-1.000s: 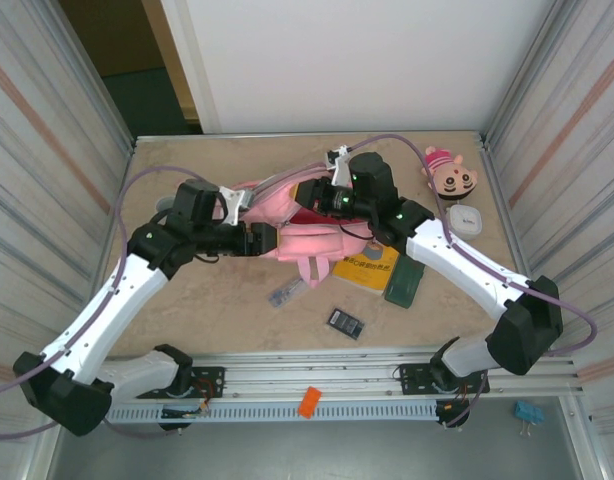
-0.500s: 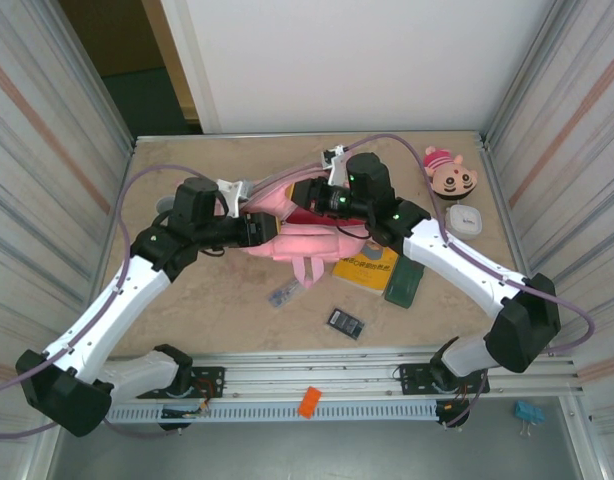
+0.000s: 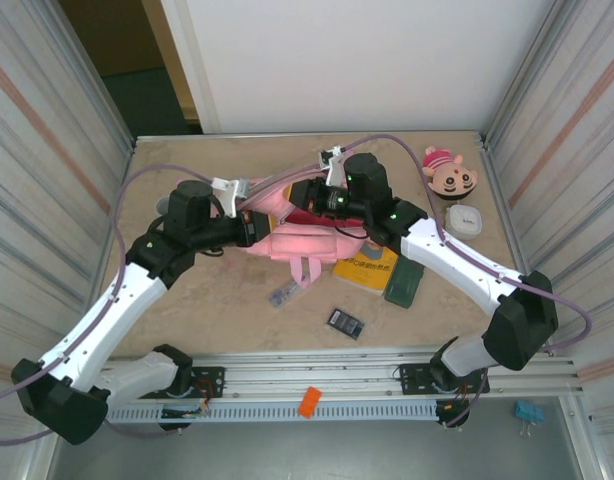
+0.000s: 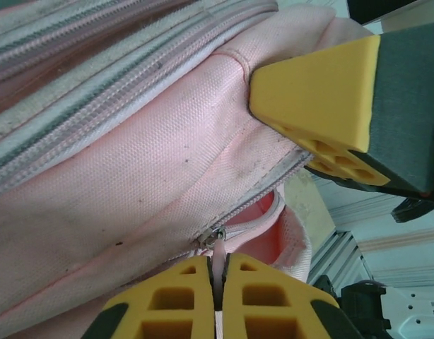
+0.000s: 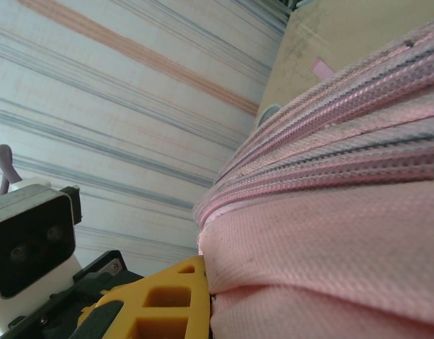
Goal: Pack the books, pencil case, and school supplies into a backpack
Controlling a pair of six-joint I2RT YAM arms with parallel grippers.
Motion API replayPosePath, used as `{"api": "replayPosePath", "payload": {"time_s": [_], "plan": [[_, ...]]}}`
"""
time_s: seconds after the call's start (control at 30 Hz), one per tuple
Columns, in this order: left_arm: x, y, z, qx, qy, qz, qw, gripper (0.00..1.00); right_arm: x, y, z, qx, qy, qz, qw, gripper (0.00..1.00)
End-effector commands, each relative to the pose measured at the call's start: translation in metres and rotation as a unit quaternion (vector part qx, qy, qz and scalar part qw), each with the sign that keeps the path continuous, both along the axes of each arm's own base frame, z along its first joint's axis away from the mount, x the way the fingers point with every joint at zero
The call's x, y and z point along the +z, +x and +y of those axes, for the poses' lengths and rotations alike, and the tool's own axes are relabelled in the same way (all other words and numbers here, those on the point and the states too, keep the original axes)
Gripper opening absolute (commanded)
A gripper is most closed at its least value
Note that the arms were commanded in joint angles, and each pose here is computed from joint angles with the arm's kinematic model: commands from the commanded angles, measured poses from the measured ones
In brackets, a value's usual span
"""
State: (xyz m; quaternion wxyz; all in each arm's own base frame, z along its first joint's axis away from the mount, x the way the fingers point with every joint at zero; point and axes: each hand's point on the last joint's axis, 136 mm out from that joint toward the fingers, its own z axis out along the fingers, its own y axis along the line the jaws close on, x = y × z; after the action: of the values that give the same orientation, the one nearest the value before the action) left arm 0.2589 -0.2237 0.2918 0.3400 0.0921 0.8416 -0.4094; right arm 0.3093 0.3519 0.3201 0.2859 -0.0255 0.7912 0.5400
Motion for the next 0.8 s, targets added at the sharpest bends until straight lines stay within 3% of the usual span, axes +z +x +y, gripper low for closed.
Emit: {"api": "replayPosePath", "payload": {"time_s": [0.0,0.33,0.63,0.77], "plan": [[0.004,-0.002,0.011,0.013,0.003,-0.019,1.0,0.0,0.046,-0.002,0.0,0.01,0.042,-0.047,0.998,0.0],[-0.026,0.01,0.072,0.106,0.043,0.009,0.993,0.0,0.078,-0.003,-0.022,0.048,0.061,-0.055,0.995,0.0],[-0.048,0.015,0.083,0.109,0.071,0.013,0.991,0.0,0.101,-0.002,-0.03,0.056,0.08,-0.063,0.993,0.0],[-0.066,0.03,0.102,0.149,0.077,0.022,0.986,0.0,0.121,-0.006,-0.034,0.075,0.092,-0.063,0.991,0.0]]}}
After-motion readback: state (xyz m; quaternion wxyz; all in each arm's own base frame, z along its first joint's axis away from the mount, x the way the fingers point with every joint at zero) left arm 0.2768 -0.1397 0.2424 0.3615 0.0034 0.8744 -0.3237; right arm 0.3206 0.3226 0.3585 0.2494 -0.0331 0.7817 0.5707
